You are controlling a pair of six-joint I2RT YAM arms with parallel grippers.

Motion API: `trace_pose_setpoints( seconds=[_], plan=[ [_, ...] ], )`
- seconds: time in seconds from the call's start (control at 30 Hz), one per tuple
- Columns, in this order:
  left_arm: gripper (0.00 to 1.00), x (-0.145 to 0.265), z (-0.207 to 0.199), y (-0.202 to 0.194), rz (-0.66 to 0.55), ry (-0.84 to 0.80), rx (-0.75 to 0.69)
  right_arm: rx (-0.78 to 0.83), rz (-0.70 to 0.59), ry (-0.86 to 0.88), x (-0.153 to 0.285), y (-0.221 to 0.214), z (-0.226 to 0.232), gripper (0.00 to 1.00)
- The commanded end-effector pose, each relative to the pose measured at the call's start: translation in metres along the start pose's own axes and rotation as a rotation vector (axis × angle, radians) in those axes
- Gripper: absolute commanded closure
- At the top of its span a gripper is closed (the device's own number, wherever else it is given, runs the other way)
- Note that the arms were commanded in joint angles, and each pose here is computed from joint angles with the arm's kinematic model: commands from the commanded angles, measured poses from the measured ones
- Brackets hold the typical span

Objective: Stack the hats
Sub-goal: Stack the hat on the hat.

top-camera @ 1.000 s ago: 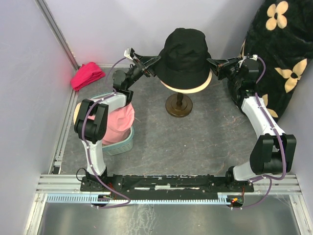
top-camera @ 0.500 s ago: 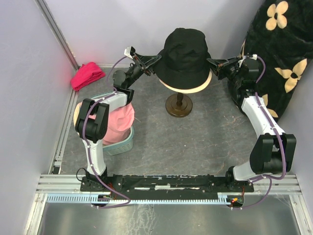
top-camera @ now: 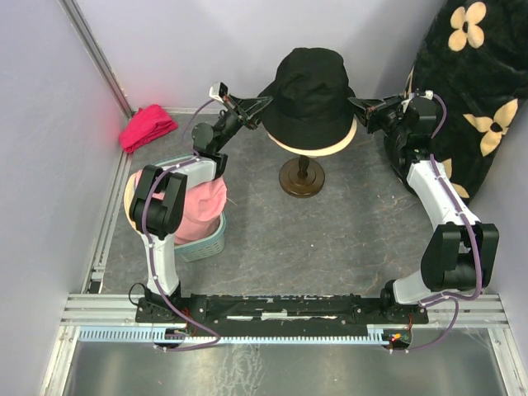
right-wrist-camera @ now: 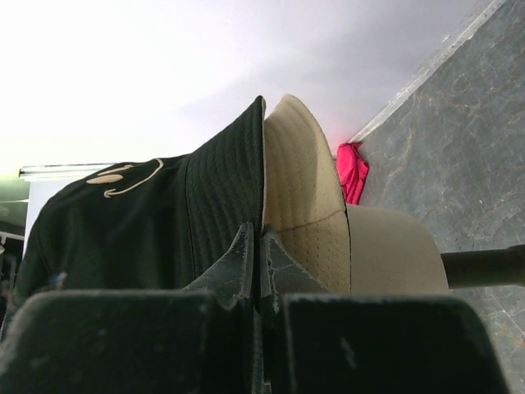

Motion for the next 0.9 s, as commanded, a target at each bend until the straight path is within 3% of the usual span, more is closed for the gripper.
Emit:
trace_pose_setpoints(
  seconds=[0.0,0.37,0.87],
  plan=[
    [0.97,0.012,0.014,0.006,-0.092,-0.007,0.033,-0.012,0.005,0.051,-0.003,0.005,0.004,0.98],
    [0.97,0.027,0.04,0.0,-0.097,0.019,0.085,-0.077,0.023,-0.003,-0.013,0.008,-0.04,0.98],
    [0.97,0.034,0.061,-0.014,-0.08,0.078,0.11,-0.072,0.028,-0.052,-0.006,0.01,-0.06,0.98]
  ],
)
Point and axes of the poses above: each gripper's point midway between its finger pads, its own x axis back along the fingers, its own z axis along the line the jaws close on, y = z × x, the point moved 2 cm from there along x, back along the fingers, and after that the axes turned 6 degrees about -x, right-handed, at the moved point
